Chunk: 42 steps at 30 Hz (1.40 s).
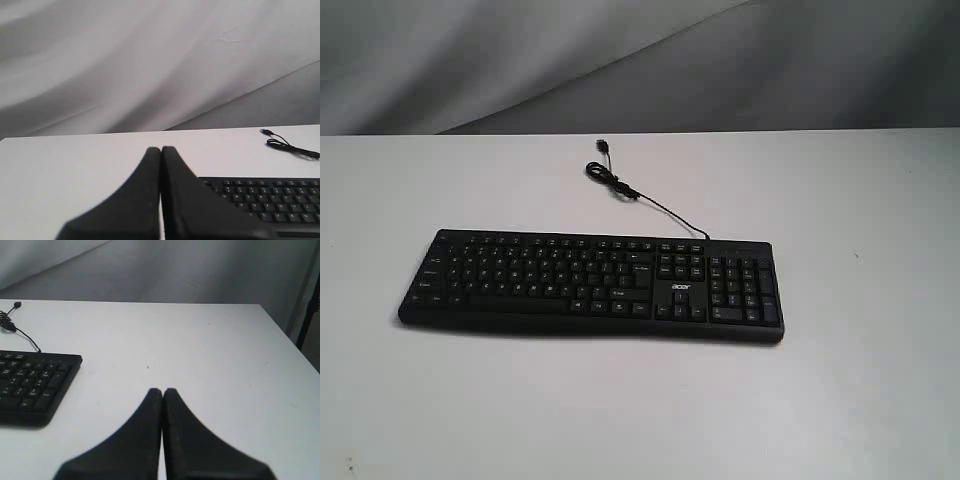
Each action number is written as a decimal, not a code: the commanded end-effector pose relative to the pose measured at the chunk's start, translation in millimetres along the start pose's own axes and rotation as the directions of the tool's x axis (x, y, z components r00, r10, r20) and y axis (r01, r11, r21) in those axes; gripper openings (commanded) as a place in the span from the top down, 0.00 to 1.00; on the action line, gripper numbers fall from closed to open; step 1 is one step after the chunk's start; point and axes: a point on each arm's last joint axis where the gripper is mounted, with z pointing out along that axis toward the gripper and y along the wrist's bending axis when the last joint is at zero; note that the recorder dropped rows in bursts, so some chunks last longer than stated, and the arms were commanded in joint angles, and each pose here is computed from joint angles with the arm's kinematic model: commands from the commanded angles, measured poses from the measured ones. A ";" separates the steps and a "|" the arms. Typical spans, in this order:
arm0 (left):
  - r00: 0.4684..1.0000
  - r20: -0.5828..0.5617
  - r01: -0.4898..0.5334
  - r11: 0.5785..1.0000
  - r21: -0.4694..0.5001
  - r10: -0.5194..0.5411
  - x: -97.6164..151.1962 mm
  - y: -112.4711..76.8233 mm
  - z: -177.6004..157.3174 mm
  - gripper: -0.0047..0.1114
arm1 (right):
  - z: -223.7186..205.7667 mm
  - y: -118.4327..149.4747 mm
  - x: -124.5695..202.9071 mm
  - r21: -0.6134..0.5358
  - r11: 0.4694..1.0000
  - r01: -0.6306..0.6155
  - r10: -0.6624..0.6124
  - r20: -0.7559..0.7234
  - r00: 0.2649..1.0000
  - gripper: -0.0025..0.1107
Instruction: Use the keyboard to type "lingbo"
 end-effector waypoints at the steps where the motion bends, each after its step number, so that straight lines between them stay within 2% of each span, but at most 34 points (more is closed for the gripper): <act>1: 1.000 0.007 0.002 1.000 0.007 -0.002 0.8 -0.5 -0.2 0.96 | 0.1 -0.5 0.9 0.010 1.000 -0.006 0.006 -0.001 1.000 0.98; 9: 1.000 0.007 0.002 1.000 0.007 -0.002 0.8 -0.5 -0.2 0.96 | 0.0 -0.6 -0.6 0.010 1.000 0.001 -0.001 0.016 1.000 0.98; 12: 1.000 0.007 0.002 1.000 0.007 -0.002 0.8 -0.5 -0.2 0.96 | -1.3 0.2 -14.9 0.002 1.000 0.004 -0.004 0.173 0.985 0.98; 16: 1.000 0.007 0.002 1.000 0.007 -0.002 0.8 -0.5 -0.2 0.96 | -7.5 1.4 -35.5 -0.017 1.000 -0.011 0.017 0.399 0.917 0.98; 22: 1.000 0.007 0.002 1.000 0.007 -0.002 0.8 -0.5 -0.2 0.96 | -12.9 1.8 -45.9 -0.026 1.000 -0.013 0.025 0.514 0.858 0.98; 24: 1.000 0.007 0.002 1.000 0.007 -0.002 0.8 -0.5 -0.2 0.96 | -20.2 2.2 -56.4 -0.038 0.999 -0.014 0.035 0.629 0.777 0.98; 27: 1.000 0.007 0.002 1.000 0.007 -0.002 0.8 -0.5 -0.2 0.96 | -37.4 2.4 -72.8 -0.242 0.959 -0.148 0.282 0.772 0.569 0.98; 28: 1.000 0.007 0.002 1.000 0.007 -0.002 0.8 -0.5 -0.2 0.96 | -38.4 3.3 -73.5 -0.266 0.952 -0.149 0.303 0.773 0.558 0.98; 29: 1.000 0.007 0.002 1.000 0.007 -0.002 0.8 -0.5 -0.2 0.96 | -40.6 3.6 -78.4 -0.268 0.952 -0.146 0.303 0.771 0.560 0.98; 30: 1.000 0.007 0.002 1.000 0.007 -0.002 0.8 -0.5 -0.2 0.96 | -40.1 3.0 -87.8 -0.258 0.953 -0.160 0.301 0.745 0.595 0.98; 33: 1.000 0.007 0.002 1.000 0.007 -0.002 0.8 -0.5 -0.2 0.96 | -24.7 1.0 -126.3 -0.191 0.959 -0.209 0.282 0.577 0.767 0.98; 35: 1.000 0.007 0.002 1.000 0.007 -0.002 0.8 -0.5 -0.2 0.96 | -6.1 0.6 -152.2 -0.151 0.967 -0.204 0.252 0.486 0.837 0.98; 40: 1.000 0.007 0.002 1.000 0.007 -0.002 0.8 -0.5 -0.2 0.96 | 68.3 0.3 -214.7 -0.064 0.992 -0.107 0.121 0.294 0.948 0.98; 42: 1.000 0.007 0.002 1.000 0.007 -0.002 0.8 -0.5 -0.2 0.96 | 110.3 -1.9 -230.1 -0.011 0.999 -0.052 0.053 0.154 0.987 0.98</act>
